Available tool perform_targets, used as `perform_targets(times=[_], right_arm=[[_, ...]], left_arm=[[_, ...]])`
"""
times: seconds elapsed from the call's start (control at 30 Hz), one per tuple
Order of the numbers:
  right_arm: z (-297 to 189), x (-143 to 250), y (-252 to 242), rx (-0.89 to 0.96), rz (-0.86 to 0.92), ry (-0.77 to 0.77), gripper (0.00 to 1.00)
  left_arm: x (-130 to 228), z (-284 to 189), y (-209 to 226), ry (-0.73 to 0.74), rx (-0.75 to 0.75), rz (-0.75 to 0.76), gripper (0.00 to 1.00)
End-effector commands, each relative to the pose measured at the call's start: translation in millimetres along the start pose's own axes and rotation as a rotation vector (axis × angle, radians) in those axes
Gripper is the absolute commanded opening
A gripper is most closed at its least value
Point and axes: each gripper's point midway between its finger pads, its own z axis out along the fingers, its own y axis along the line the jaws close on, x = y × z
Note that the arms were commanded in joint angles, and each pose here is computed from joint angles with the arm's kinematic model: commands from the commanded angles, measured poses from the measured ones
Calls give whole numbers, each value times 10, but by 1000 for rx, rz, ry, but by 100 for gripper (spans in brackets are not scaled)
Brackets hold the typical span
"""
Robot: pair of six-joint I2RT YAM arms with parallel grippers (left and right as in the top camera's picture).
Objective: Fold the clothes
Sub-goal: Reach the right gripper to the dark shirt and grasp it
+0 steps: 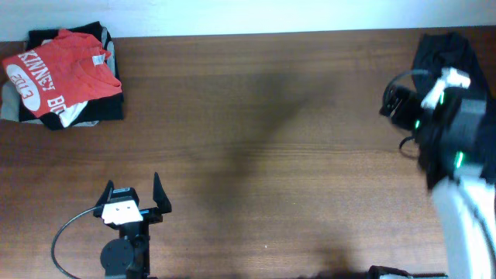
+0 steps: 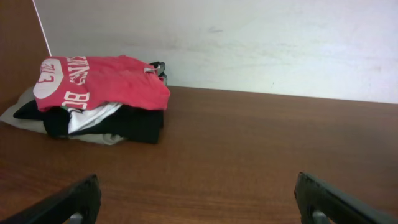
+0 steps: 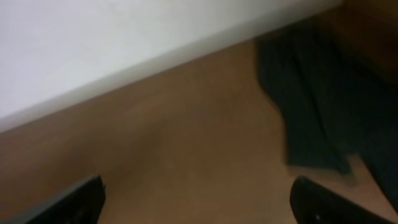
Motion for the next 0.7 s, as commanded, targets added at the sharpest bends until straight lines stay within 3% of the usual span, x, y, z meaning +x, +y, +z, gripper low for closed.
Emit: perform_targets(times=[0.0,0.1,0.23,0.53,0.67], right_arm=[[430,-303,-361,132,-5,89,99],[861,-306,-742,198,-45,195,99],[1327,100,-1127,242,-61,357,99],[1783,761,-1635,285,-35,524,72],[1890,907,-1655,280,-32,553,70]], left_arm=[[2,-2,14,-2,-9,1,99],[2,-2,14,-2,-9,1,99],[2,-2,14,-2,-9,2,99],[2,-2,14,-2,-9,2,99],[2,-2,14,-2,-9,1,99]])
